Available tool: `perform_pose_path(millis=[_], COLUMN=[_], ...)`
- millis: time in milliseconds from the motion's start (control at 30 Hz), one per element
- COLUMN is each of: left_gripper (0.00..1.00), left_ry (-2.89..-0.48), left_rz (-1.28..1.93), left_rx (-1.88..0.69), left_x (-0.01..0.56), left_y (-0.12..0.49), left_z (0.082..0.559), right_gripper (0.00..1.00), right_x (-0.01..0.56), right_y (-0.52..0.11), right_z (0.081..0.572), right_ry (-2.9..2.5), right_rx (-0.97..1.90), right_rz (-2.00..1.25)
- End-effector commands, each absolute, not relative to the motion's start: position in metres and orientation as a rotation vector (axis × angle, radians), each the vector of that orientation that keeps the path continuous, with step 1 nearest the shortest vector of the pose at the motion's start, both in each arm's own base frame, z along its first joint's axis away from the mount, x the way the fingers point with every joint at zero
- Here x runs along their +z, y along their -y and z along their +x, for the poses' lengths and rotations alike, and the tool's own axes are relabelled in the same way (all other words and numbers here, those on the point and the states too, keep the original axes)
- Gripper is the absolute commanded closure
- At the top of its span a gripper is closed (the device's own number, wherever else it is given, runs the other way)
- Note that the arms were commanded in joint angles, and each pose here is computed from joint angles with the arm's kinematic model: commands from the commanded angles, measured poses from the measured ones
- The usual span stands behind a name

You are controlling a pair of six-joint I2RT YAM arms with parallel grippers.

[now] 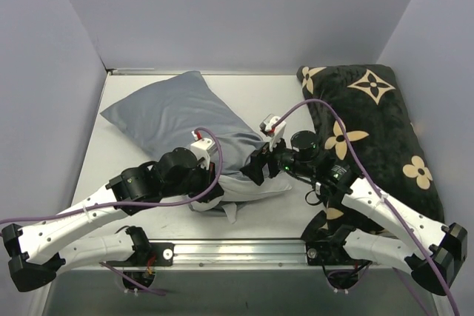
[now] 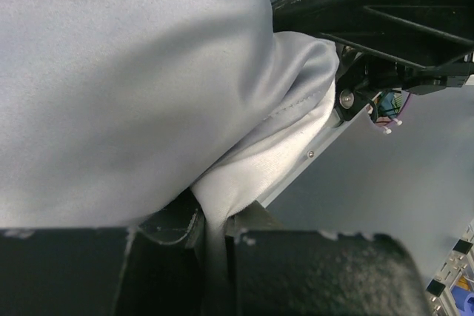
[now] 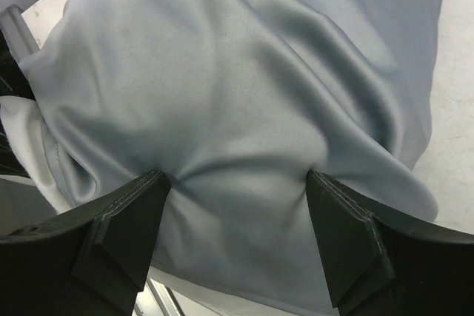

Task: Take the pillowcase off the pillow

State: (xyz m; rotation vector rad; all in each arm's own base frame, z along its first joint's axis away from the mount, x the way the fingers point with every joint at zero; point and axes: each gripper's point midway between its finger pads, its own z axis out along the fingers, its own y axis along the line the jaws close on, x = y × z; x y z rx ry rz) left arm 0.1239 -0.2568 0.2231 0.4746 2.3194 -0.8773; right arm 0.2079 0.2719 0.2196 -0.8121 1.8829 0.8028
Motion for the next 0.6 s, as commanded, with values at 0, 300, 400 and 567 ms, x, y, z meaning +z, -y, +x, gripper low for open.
perform_pose_path(millis=[0, 300, 400, 567], left_gripper=[1.0, 1.0, 1.0, 1.0], left_ry=[-2.14, -2.141, -2.146, -2.147], left_rz=[0.424, 0.422, 0.423, 0.426], left_rx=[-1.011, -1.005, -0.999, -1.01], left_x=[0.277, 0.278, 0.276, 0.276], left_y=[0.276, 0.277, 0.277, 0.278], left_z=[0.137, 0.139, 0.139, 0.138], right_gripper=[0.22, 0.22, 0.23, 0.26], right_x=[0.232, 0.241, 0.234, 0.22], right_y=[-0.268, -0.264, -0.264, -0.263], right_z=[0.212, 0.179, 0.168, 0.171], right_ry=[-1.818, -1.767, -1.761, -1.807], right_rx=[0.732, 0.786, 0.8, 0.73], right_rz=[-0.822, -0.882, -0.91, -0.915])
